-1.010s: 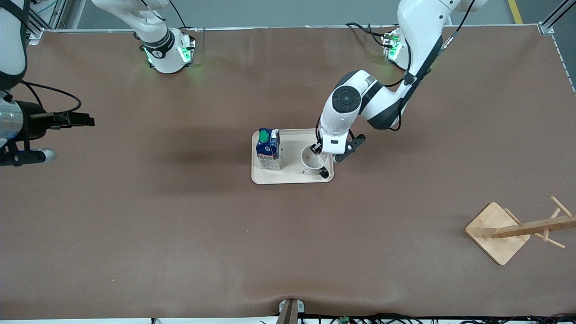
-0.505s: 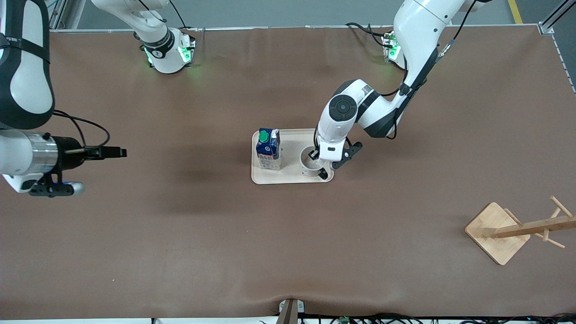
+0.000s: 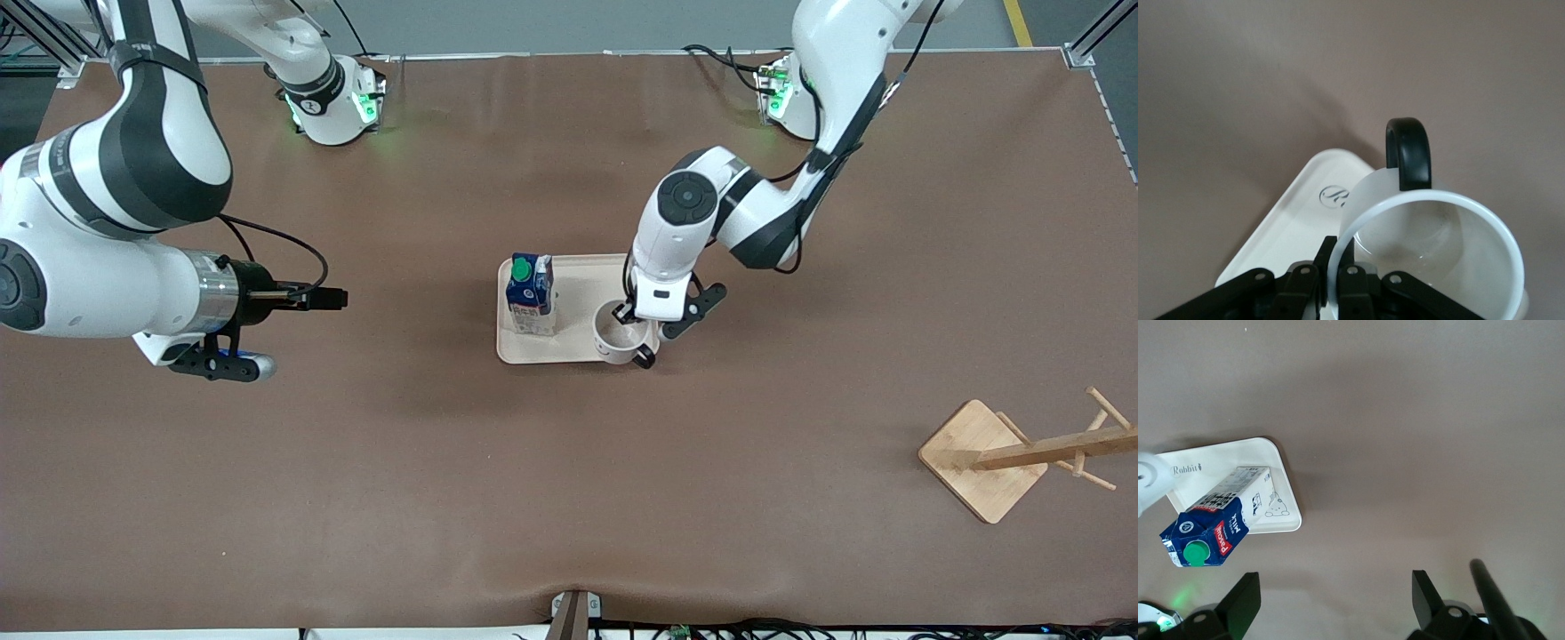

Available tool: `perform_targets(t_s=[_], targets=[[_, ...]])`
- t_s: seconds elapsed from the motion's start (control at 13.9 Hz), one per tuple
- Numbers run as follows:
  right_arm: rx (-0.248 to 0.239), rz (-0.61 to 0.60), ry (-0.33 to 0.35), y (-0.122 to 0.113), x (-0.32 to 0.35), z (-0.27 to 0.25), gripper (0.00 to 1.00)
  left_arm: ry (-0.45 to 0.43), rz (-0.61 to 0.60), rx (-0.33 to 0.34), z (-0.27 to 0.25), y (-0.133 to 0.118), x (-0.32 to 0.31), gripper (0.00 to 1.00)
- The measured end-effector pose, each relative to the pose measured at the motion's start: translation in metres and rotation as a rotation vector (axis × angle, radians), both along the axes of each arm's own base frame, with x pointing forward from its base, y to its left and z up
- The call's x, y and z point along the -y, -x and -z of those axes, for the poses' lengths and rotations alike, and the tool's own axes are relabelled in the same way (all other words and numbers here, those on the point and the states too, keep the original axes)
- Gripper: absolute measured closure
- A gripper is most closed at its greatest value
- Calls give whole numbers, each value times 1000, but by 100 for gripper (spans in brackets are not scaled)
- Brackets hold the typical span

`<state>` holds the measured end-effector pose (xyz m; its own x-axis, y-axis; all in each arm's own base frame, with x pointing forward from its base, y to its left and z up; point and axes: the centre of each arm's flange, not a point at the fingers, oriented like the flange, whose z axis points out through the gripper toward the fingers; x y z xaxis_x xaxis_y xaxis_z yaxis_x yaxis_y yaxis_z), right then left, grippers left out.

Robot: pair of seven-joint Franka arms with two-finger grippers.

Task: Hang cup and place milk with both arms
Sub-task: 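Grasp and lift the mug with the left gripper while the right gripper approaches, then grasp the milk carton with the right gripper while the left gripper carries mug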

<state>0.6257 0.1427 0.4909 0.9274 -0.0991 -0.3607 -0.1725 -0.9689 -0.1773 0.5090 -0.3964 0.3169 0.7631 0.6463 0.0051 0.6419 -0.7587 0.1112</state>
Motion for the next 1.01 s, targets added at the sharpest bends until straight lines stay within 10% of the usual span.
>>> perform_targets(t_s=[1.01], targets=[[106, 49, 41, 34, -196, 28, 0, -195, 468, -80, -164, -88, -231, 94]])
